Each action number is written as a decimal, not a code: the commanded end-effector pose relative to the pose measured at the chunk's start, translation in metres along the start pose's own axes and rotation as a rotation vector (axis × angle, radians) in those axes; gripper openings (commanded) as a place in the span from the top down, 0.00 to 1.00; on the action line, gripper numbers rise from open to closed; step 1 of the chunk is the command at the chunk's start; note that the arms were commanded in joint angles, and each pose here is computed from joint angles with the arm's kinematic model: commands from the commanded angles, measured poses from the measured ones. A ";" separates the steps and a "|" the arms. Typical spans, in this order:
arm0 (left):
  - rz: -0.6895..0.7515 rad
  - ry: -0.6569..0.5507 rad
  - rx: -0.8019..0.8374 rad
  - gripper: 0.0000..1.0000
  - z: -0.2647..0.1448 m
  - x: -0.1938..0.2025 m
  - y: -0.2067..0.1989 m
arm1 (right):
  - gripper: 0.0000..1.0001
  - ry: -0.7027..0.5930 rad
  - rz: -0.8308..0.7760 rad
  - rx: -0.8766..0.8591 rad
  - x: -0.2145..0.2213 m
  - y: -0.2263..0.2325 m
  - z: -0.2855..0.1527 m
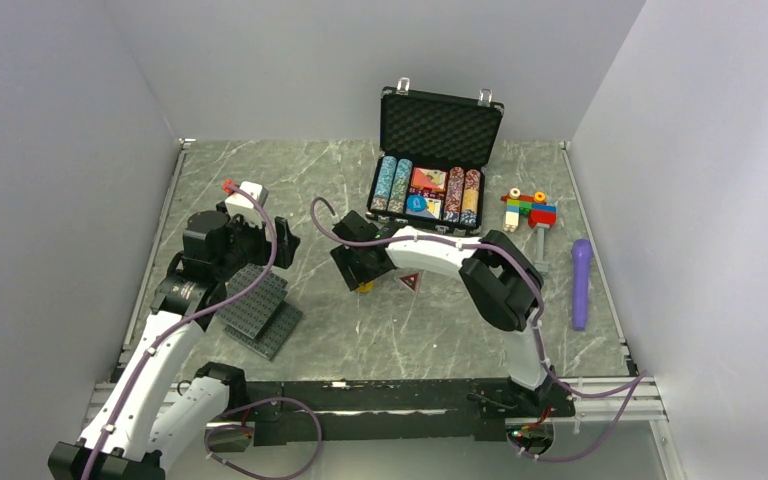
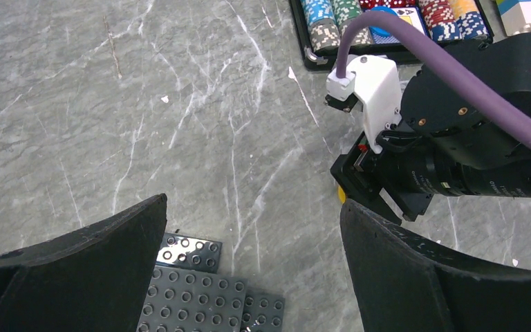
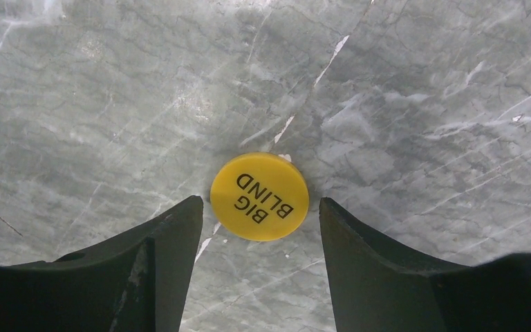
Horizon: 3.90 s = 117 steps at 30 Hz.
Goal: Pack up texas hold em set
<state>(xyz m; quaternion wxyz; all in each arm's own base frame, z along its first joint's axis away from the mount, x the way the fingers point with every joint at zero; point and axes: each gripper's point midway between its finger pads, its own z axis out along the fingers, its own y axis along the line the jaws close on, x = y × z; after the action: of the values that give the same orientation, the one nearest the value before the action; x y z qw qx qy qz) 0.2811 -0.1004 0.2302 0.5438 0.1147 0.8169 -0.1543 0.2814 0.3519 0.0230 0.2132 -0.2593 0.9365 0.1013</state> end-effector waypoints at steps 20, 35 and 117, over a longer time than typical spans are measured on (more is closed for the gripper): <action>-0.004 -0.051 0.020 0.02 -0.003 -0.018 -0.004 | 0.37 -0.004 -0.021 0.091 -0.002 0.001 0.004; -0.004 -0.056 0.020 0.02 -0.005 -0.019 -0.005 | 0.42 0.038 -0.023 0.140 0.013 -0.010 0.010; -0.004 -0.060 0.023 0.02 -0.004 -0.020 -0.005 | 0.66 -0.333 0.224 0.301 -0.195 -0.283 0.012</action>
<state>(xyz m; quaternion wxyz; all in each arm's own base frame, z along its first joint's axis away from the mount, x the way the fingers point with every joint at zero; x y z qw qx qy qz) 0.2796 -0.1005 0.2340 0.5491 0.1153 0.8130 -0.1559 0.5742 0.2052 0.0670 0.3723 -0.0975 0.9224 0.0318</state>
